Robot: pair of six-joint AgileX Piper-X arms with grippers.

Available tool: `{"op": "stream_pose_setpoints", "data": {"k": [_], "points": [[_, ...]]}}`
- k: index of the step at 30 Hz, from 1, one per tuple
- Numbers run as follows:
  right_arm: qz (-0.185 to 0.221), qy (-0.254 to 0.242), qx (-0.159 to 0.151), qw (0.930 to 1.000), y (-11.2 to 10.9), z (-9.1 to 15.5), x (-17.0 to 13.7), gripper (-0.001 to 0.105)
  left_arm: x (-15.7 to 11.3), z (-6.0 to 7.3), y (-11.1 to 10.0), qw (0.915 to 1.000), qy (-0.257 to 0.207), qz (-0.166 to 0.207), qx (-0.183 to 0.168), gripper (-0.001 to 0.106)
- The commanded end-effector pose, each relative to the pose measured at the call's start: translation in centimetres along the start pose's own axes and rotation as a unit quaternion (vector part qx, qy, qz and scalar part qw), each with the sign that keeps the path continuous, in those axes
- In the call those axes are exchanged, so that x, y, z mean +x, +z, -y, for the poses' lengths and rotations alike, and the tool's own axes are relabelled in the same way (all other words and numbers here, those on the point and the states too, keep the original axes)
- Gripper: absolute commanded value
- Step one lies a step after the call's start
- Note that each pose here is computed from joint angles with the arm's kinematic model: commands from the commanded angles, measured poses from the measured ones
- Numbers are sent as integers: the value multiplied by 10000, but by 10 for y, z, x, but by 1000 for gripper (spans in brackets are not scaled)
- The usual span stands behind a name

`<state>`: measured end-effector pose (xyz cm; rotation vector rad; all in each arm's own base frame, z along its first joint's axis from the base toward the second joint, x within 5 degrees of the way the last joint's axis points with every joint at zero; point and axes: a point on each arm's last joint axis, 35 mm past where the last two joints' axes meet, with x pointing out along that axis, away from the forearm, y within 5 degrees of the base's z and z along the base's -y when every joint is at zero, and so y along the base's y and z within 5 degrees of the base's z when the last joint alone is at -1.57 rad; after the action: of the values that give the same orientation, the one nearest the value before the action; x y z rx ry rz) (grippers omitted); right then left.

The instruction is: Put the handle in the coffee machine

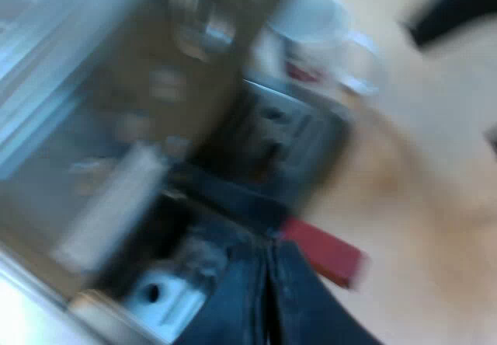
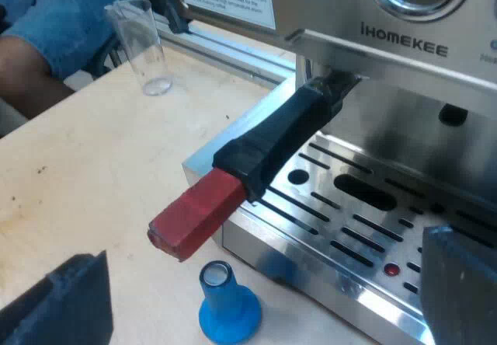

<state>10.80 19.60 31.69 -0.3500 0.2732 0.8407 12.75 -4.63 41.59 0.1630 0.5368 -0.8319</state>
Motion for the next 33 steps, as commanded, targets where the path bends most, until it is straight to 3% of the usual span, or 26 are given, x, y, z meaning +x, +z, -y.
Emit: {"op": "stream_pose_setpoints", "data": {"k": [1,3,5,8,14,16,18,27,30,33], "points": [[93,16,-70,9999,8,2,-4,80,-14,2,7,9955,772,392,-383,0],[125,13,-61,9999,10,3,-5,80,-15,2,8,9944,868,420,-421,0],[122,3,-48,9999,12,3,-6,80,-23,3,9,9869,1407,582,-524,0],[-115,-181,134,9997,15,15,-8,80,-26,3,8,9831,1654,577,-532,0],[-418,-575,369,9968,26,48,-15,80,-28,-1,6,9813,1791,509,-479,19],[-535,-787,513,9941,29,64,-19,80,-32,-7,4,9740,2081,530,-723,65],[-626,-1030,632,9907,31,78,-22,80,-34,-10,3,9717,2161,532,-791,72],[-930,-1954,1105,9700,21,128,-44,80,-35,-11,1,9703,2203,507,-859,72],[-1069,-2410,1247,9565,13,143,-63,80,-35,-11,3,9682,2217,596,-995,72],[-1148,-2776,1189,9464,9,151,-82,80,-36,-12,6,9662,2242,762,-1020,72]]}}
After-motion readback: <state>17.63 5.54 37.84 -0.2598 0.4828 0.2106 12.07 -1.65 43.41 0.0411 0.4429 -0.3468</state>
